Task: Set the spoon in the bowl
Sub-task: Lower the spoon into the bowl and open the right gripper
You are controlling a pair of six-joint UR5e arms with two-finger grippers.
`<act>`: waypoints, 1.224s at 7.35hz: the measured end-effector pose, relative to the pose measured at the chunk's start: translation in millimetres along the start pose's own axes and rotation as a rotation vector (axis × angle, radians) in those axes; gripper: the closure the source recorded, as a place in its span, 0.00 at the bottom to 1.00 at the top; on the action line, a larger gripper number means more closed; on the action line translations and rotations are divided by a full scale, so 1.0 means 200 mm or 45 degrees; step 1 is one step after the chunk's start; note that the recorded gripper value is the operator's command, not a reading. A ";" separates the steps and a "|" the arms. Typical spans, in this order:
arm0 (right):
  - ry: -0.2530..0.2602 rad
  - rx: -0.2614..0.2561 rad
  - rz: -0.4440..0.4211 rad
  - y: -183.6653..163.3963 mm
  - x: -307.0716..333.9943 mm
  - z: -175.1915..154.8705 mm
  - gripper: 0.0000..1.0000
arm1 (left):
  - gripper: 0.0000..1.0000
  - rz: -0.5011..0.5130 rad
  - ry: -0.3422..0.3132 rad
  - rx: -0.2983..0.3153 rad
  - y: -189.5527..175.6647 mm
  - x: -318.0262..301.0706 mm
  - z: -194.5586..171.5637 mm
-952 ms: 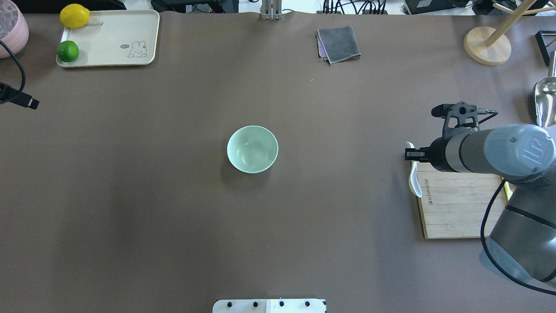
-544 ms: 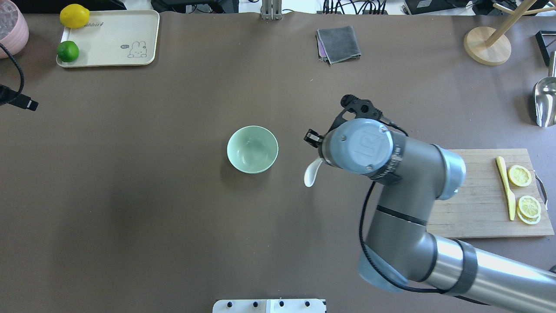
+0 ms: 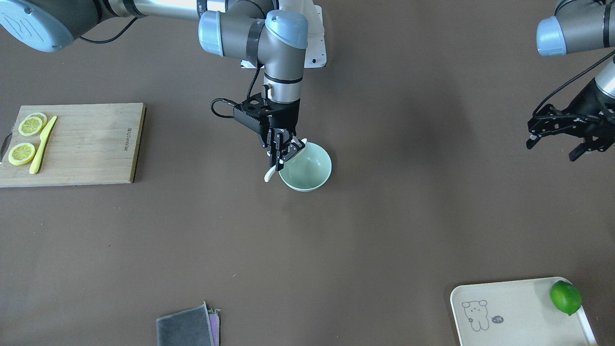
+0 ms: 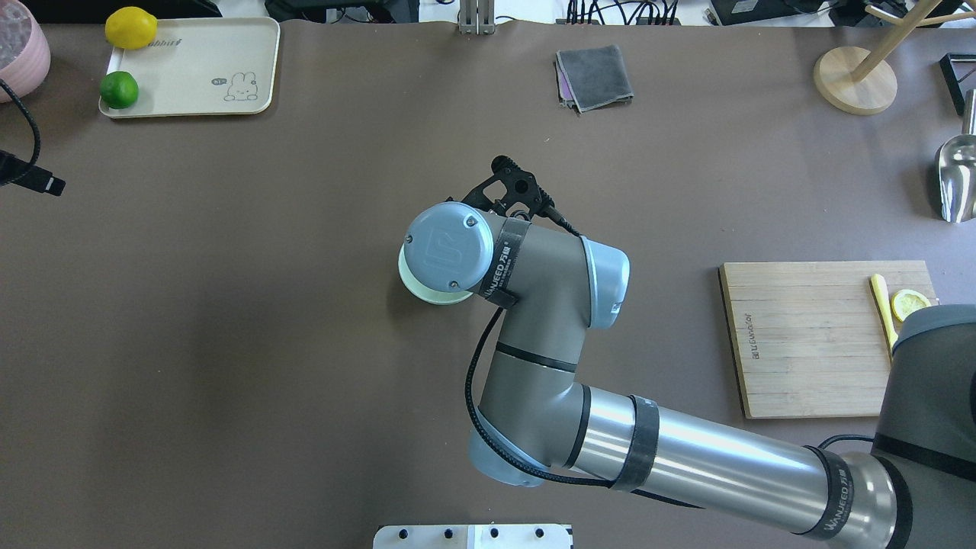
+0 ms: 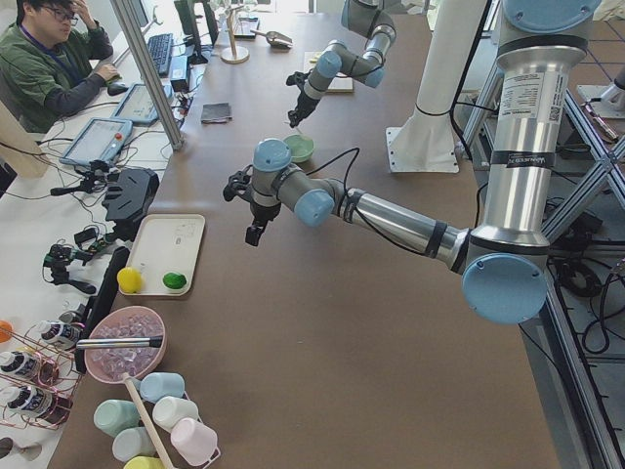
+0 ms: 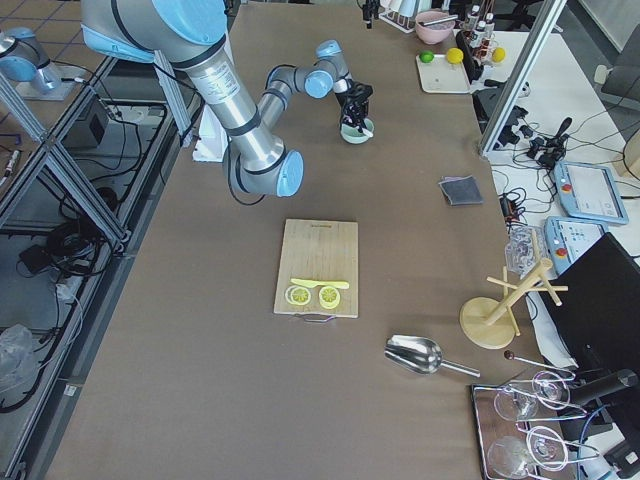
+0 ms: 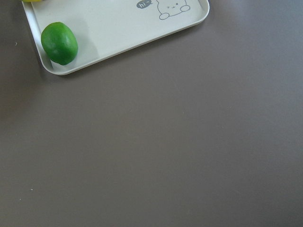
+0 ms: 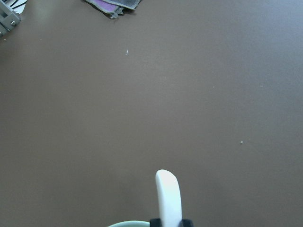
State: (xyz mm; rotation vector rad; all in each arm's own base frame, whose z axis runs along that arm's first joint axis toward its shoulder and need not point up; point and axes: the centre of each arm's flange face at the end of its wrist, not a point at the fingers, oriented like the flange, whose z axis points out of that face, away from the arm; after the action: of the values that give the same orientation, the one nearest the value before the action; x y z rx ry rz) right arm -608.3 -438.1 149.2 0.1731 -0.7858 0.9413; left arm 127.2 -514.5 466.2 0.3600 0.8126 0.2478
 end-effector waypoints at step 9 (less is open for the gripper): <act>-0.021 -0.161 -0.673 -0.85 0.55 -0.23 0.00 | 0.02 -0.001 0.024 -0.025 0.01 -0.01 0.02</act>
State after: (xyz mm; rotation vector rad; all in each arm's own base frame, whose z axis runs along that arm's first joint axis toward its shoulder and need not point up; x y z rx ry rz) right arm -413.8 -446.9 223.0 0.2630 -0.7608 0.3906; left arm 127.6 -515.0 470.8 0.3392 0.8283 0.2583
